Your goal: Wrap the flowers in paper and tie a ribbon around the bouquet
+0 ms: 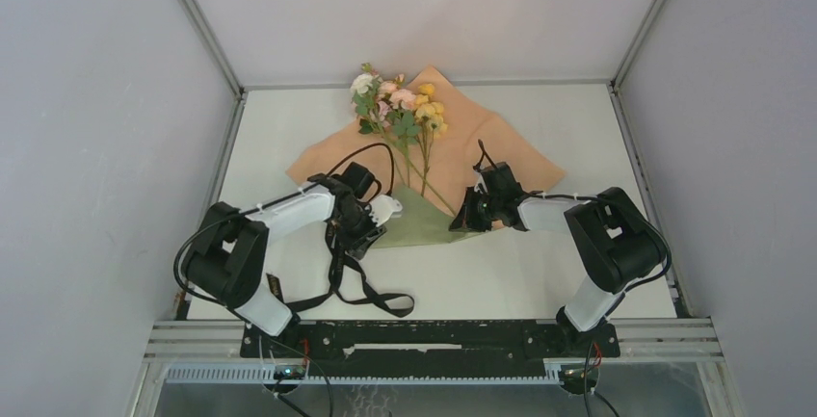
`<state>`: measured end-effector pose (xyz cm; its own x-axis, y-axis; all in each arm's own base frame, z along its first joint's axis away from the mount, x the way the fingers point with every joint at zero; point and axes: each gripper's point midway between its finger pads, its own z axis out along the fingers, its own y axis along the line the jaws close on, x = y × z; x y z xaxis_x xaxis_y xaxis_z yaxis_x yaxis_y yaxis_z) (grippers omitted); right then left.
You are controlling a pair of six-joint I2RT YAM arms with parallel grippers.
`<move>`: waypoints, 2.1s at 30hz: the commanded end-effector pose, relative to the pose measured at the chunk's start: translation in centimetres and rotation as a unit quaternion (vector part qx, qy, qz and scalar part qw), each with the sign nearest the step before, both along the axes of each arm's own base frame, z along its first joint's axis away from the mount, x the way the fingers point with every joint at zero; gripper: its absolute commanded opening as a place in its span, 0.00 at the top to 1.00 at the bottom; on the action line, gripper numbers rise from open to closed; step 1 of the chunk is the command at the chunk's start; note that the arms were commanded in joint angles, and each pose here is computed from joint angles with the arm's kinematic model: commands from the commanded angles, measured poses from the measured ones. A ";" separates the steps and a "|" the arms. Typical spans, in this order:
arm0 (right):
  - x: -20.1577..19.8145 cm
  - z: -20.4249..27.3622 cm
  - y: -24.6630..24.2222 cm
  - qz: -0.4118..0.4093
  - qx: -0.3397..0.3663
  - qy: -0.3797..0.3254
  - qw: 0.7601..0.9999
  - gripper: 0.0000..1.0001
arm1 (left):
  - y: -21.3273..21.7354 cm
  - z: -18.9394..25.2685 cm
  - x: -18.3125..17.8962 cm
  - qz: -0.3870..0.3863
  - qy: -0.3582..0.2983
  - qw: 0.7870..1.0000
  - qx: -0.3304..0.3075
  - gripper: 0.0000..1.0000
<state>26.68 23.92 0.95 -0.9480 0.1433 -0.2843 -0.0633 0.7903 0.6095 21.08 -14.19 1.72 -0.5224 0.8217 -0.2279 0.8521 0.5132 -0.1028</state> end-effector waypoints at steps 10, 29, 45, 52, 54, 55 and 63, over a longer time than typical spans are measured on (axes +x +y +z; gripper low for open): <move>-2.2 -1.5 -1.1 -0.005 -0.031 0.038 0.999 1.00 | -7.3 3.3 10.7 0.151 -0.009 0.974 -0.165 0.28; 3.5 9.0 2.8 0.067 0.001 -0.115 0.991 0.87 | -10.0 3.1 6.2 0.106 0.134 0.957 -0.234 0.95; 9.4 3.1 4.2 0.103 -0.150 -0.089 0.979 0.46 | -9.6 2.7 5.8 0.112 0.132 0.958 -0.230 1.00; 8.4 2.0 4.6 0.062 -0.149 -0.056 0.985 0.91 | -9.5 1.2 6.4 0.136 0.129 0.958 -0.217 1.00; 7.8 2.0 4.4 0.030 -0.136 -0.043 0.989 0.97 | -9.6 1.0 6.4 0.139 0.132 0.957 -0.216 1.00; 7.5 2.4 4.6 0.015 -0.119 -0.042 0.992 0.99 | -9.6 0.9 6.4 0.139 0.133 0.957 -0.216 1.00; 7.4 3.9 6.5 -0.055 -0.038 -0.053 0.996 1.00 | -10.0 0.8 6.0 0.138 0.148 0.952 -0.228 1.00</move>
